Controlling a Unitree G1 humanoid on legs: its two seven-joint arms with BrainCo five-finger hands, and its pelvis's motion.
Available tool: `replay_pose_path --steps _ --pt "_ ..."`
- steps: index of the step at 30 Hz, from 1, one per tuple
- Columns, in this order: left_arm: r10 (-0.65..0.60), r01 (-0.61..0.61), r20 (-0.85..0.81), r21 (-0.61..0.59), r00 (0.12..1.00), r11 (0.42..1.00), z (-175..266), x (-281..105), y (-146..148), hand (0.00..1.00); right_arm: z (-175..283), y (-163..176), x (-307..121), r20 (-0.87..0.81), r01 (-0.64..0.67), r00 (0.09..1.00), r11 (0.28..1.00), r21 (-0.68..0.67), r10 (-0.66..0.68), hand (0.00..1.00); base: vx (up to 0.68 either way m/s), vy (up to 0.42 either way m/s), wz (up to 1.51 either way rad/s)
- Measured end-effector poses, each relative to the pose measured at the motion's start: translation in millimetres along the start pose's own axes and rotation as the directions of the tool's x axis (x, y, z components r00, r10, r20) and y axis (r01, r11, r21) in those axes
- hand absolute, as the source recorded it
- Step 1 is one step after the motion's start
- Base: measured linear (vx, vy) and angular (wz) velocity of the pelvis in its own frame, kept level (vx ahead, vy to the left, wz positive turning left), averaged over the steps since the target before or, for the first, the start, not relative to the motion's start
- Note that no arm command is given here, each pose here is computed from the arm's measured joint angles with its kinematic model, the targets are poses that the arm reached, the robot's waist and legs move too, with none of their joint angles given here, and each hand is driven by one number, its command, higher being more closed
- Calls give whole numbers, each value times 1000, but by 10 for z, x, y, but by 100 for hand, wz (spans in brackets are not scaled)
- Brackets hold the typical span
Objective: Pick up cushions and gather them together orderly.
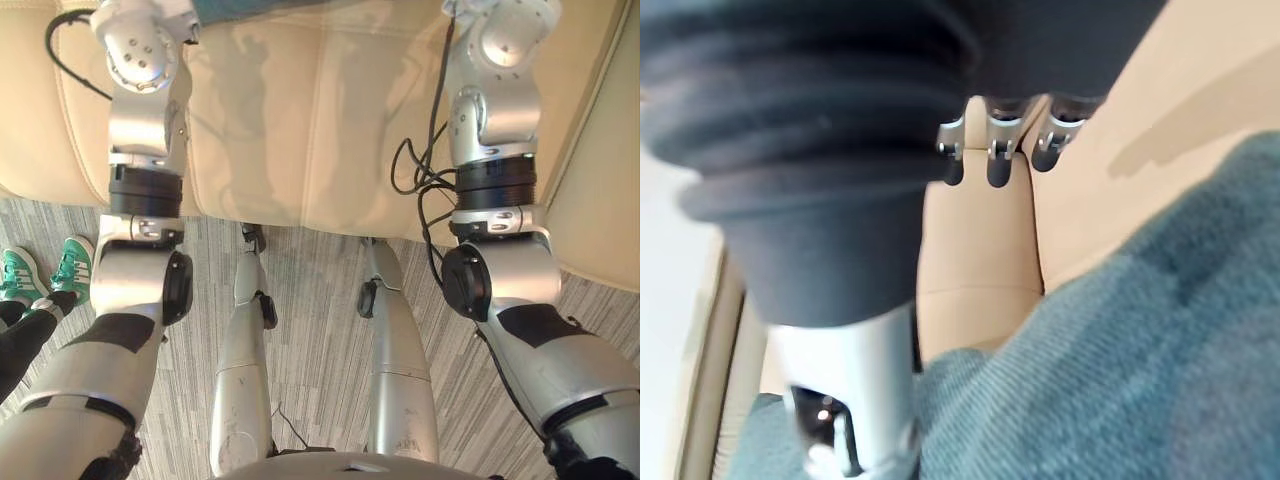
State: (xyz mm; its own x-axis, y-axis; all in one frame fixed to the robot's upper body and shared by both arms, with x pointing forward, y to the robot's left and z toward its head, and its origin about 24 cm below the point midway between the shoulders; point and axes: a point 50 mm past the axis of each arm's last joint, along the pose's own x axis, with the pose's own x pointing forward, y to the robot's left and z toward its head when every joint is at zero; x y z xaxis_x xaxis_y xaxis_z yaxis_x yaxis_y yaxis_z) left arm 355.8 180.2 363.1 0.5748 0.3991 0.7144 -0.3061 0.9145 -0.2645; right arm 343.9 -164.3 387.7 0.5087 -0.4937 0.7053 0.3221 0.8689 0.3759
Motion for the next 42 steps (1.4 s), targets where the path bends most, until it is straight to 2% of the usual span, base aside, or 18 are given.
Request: replay_pose_path --steps 4,6,12,18,22,24,31,42 --pt "60 -60 -10 11 998 998 -92 -78 241 0 45 -118 17 42 7 999 1000 -30 -6 0 25 -46 -6" --pt "82 -82 5 -23 997 996 -70 -101 326 0 115 -217 40 89 1 996 999 -54 4 0 13 -50 -2" --pt "98 -96 69 -32 993 995 -4 -214 571 0 113 -307 -96 153 -98 980 976 -197 129 0 3 -25 -2" --pt "167 -168 40 22 985 985 -186 -622 1033 0 -2 -529 -371 150 -144 970 950 -277 191 0 12 -16 3" --pt "169 -170 33 29 985 985 -234 -827 1144 0 -3 -609 -493 152 -201 955 932 -302 255 0 -28 -25 11" --pt "156 -152 -48 66 987 986 -407 -1020 1225 0 -104 -666 -561 106 -241 951 914 -325 289 0 -37 -16 6" --pt "76 -57 -197 101 977 993 -679 -1364 1233 0 -278 -639 -711 18 -361 920 864 -350 392 0 -14 -25 6" --pt "59 -38 -276 82 959 996 -813 -1561 1195 0 -536 -649 -621 -86 -380 922 844 -379 377 0 7 -45 10"
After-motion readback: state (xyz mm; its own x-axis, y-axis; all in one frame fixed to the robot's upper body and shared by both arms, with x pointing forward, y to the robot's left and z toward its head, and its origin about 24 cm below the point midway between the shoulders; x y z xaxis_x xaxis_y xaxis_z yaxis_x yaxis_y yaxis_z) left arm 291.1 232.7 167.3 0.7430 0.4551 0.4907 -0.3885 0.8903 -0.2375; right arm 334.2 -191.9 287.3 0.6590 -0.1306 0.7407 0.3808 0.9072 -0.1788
